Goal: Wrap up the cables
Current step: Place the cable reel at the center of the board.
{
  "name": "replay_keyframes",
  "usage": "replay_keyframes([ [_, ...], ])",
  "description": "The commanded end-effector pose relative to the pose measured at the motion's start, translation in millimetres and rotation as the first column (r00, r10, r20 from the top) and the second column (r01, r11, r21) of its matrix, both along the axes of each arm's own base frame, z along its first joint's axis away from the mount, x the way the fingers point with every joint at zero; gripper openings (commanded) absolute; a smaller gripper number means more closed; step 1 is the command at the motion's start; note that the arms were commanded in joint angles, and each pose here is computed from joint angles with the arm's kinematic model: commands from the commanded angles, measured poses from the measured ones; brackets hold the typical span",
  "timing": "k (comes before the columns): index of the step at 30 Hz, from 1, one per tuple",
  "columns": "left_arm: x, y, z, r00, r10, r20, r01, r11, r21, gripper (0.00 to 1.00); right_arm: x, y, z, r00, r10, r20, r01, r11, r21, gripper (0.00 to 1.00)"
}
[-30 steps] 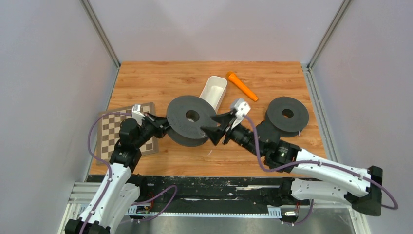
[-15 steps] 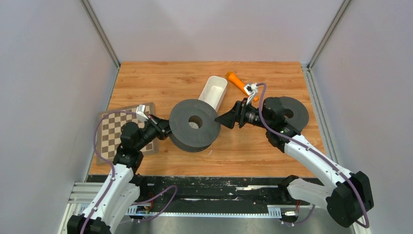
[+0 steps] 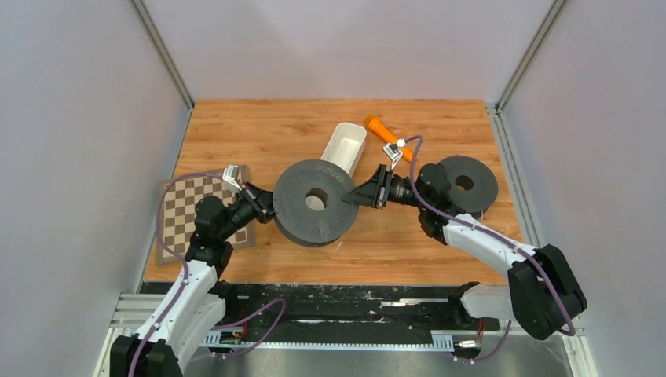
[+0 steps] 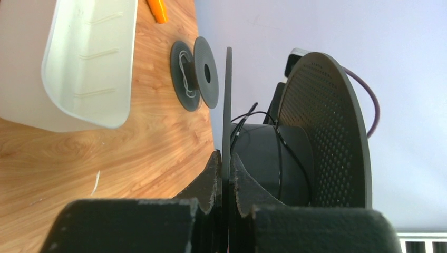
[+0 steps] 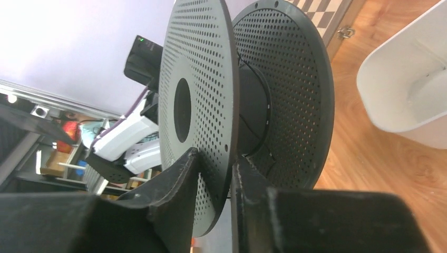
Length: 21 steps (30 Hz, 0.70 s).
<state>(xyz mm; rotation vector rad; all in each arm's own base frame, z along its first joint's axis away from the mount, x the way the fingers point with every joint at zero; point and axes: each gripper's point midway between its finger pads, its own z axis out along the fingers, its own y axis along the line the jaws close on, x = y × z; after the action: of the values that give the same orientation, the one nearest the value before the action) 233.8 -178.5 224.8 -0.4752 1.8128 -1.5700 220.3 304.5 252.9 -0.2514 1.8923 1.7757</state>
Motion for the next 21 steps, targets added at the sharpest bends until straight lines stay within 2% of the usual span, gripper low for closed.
replay_keyframes([
  [1, 0, -4, 18, 0.994, -0.030, 0.102, 0.031, 0.999, -0.014, 0.00, -9, -1, 33, 0.998, 0.043, 0.044, -0.048, 0.990, 0.132, 0.16],
  [4, -2, -6, 14, 0.995, -0.051, 0.088, 0.054, 0.998, -0.032, 0.00, -7, -6, 34, 1.000, 0.030, 0.006, -0.030, 0.984, 0.175, 0.00],
  [10, -9, -9, 16, 0.988, -0.084, 0.129, 0.089, 0.995, -0.038, 0.18, 0, -20, 41, 0.997, 0.020, -0.077, 0.004, 0.953, 0.304, 0.00],
  [15, -13, -6, 17, 0.985, -0.066, 0.159, 0.072, 0.997, -0.033, 0.25, 7, -22, 41, 0.992, 0.020, -0.128, 0.027, 0.935, 0.353, 0.00],
  [21, -18, -4, 5, 0.989, -0.057, 0.137, 0.062, 0.998, -0.031, 0.32, 21, -27, 40, 0.984, -0.025, -0.178, 0.093, 0.920, 0.380, 0.00],
])
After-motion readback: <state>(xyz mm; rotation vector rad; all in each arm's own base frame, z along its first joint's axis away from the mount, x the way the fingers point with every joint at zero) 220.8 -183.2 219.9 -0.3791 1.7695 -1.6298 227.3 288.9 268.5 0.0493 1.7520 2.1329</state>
